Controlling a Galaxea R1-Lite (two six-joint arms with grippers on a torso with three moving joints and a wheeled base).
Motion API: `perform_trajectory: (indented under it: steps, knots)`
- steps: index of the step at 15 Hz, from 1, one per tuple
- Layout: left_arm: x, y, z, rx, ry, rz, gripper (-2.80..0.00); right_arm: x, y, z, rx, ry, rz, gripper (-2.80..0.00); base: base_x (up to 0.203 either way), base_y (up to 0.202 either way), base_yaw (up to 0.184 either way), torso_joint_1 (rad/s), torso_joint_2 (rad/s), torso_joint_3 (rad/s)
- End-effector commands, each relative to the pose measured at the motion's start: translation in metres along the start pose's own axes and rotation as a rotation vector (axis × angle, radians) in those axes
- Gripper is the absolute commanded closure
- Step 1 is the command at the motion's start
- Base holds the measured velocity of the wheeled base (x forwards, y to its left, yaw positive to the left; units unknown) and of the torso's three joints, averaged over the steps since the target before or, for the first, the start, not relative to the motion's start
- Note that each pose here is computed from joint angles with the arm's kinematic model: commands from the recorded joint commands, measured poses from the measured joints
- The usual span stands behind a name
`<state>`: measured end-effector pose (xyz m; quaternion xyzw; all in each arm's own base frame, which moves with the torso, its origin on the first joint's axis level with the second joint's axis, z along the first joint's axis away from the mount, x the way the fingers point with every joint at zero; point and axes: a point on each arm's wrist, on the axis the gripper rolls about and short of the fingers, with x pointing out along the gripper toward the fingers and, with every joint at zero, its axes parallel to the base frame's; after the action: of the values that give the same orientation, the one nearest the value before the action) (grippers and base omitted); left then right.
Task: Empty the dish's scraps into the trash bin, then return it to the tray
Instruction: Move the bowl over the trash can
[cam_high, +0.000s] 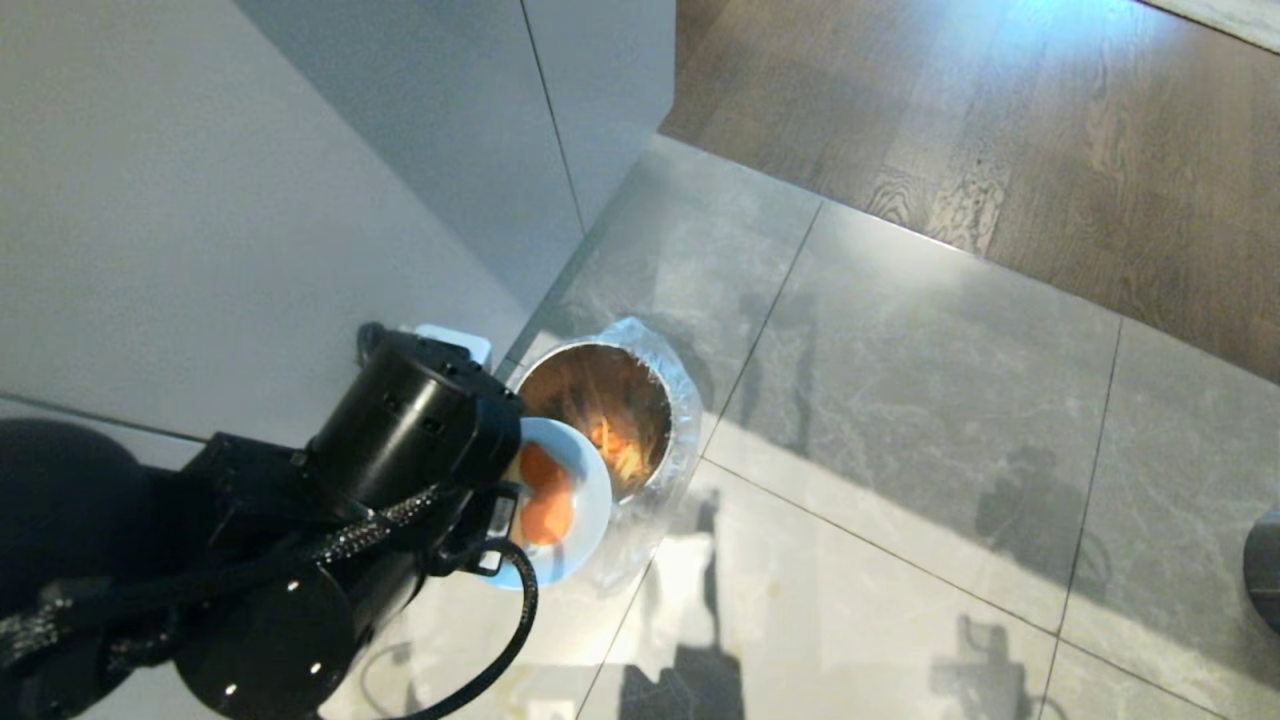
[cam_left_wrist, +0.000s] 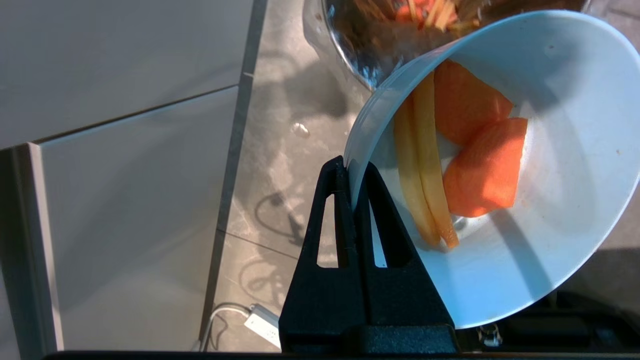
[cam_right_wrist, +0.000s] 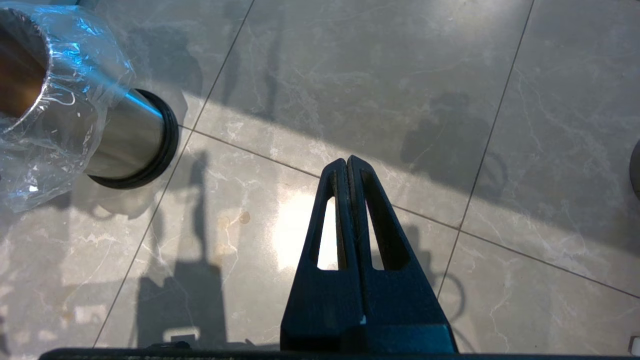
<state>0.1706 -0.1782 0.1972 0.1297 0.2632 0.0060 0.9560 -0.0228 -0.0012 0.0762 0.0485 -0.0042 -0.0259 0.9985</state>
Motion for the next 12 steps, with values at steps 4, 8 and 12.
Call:
perform_trajectory:
  steps: [4,8,12]
  knots:
    - [-0.001,-0.002,0.012,-0.031,-0.038,0.032,0.00,0.000,0.000,0.000,0.000,-0.001,0.000,0.00,0.000,0.000,0.000,0.000,0.00,0.000]
    - [0.003,-0.007,0.019,-0.066,-0.093,0.066,0.00,0.000,0.000,0.000,0.000,-0.001,0.000,0.00,0.000,0.000,0.000,0.000,0.00,0.000]
    - [0.002,-0.009,0.027,-0.084,-0.118,0.077,0.00,0.000,0.000,0.000,0.000,0.000,0.000,0.00,0.000,0.000,0.000,0.000,0.00,0.000]
